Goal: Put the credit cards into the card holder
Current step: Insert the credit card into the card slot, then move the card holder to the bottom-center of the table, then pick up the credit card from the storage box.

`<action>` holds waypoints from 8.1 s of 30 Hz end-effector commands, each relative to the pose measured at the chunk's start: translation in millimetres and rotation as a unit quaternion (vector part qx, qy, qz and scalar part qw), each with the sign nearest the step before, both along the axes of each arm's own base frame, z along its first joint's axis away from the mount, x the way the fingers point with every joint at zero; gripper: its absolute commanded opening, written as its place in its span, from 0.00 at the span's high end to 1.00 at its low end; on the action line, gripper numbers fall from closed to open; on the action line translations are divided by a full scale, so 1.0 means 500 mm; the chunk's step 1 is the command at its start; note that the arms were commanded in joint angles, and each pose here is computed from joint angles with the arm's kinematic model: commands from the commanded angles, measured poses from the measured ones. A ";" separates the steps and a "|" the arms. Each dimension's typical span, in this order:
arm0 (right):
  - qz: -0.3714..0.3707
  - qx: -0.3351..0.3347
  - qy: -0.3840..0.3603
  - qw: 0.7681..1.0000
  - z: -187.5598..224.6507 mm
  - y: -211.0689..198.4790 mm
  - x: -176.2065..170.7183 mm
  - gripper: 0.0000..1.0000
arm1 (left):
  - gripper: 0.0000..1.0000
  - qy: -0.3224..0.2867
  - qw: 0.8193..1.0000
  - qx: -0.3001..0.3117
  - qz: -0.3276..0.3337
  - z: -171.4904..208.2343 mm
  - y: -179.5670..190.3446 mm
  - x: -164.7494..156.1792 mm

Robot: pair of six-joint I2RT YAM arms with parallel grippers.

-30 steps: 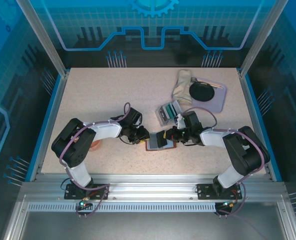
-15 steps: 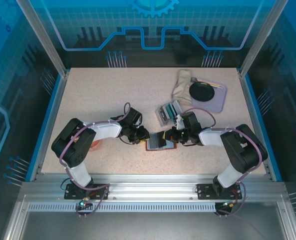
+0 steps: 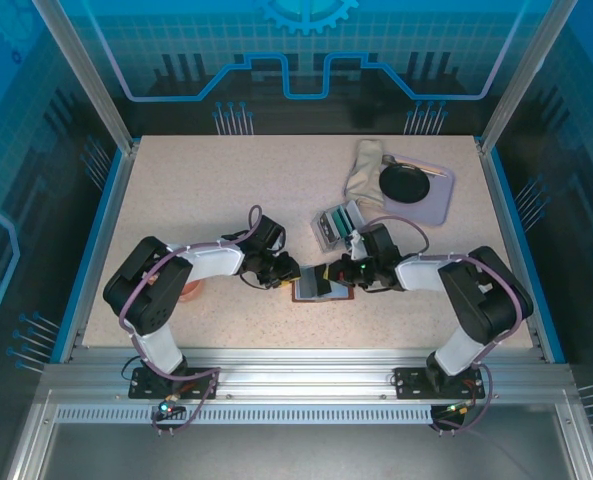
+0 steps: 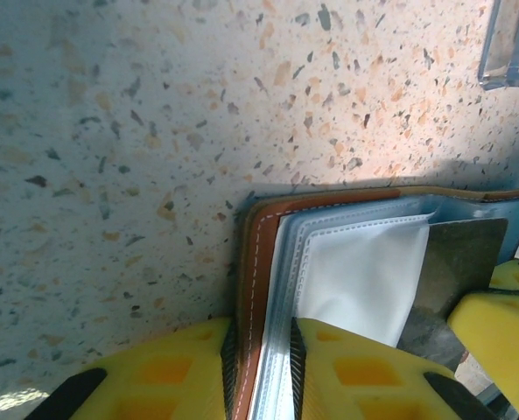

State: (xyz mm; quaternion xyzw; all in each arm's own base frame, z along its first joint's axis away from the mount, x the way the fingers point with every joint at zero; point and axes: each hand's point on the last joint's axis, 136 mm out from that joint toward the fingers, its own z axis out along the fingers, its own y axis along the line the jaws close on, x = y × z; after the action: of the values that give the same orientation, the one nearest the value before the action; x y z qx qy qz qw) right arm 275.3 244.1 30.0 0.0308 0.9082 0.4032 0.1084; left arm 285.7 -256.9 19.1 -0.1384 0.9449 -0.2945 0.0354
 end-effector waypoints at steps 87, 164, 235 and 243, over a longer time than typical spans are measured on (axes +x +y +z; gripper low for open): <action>0.112 -0.190 0.068 0.973 -0.014 0.022 -0.054 0.93 | 0.76 0.010 0.999 -0.031 -0.043 0.007 -0.055 -0.017; 0.148 -0.571 -0.153 0.793 0.099 -0.055 0.289 0.68 | 0.46 -0.066 0.988 -0.010 0.140 0.108 0.035 0.168; 0.135 -0.603 -0.155 0.771 0.106 -0.145 0.322 0.87 | 0.47 -0.051 0.990 -0.020 0.133 0.098 0.023 0.167; 0.129 -0.590 -0.163 0.780 0.133 -0.140 0.317 0.91 | 0.47 -0.053 0.990 -0.022 0.132 0.102 0.022 0.166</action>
State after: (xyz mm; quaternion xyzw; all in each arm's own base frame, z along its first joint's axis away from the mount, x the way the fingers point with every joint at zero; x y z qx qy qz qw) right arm 434.9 184.9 77.6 -0.2353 0.9336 -0.1951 0.1870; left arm 366.8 -244.3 66.1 -0.2414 0.9138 -0.3019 0.1244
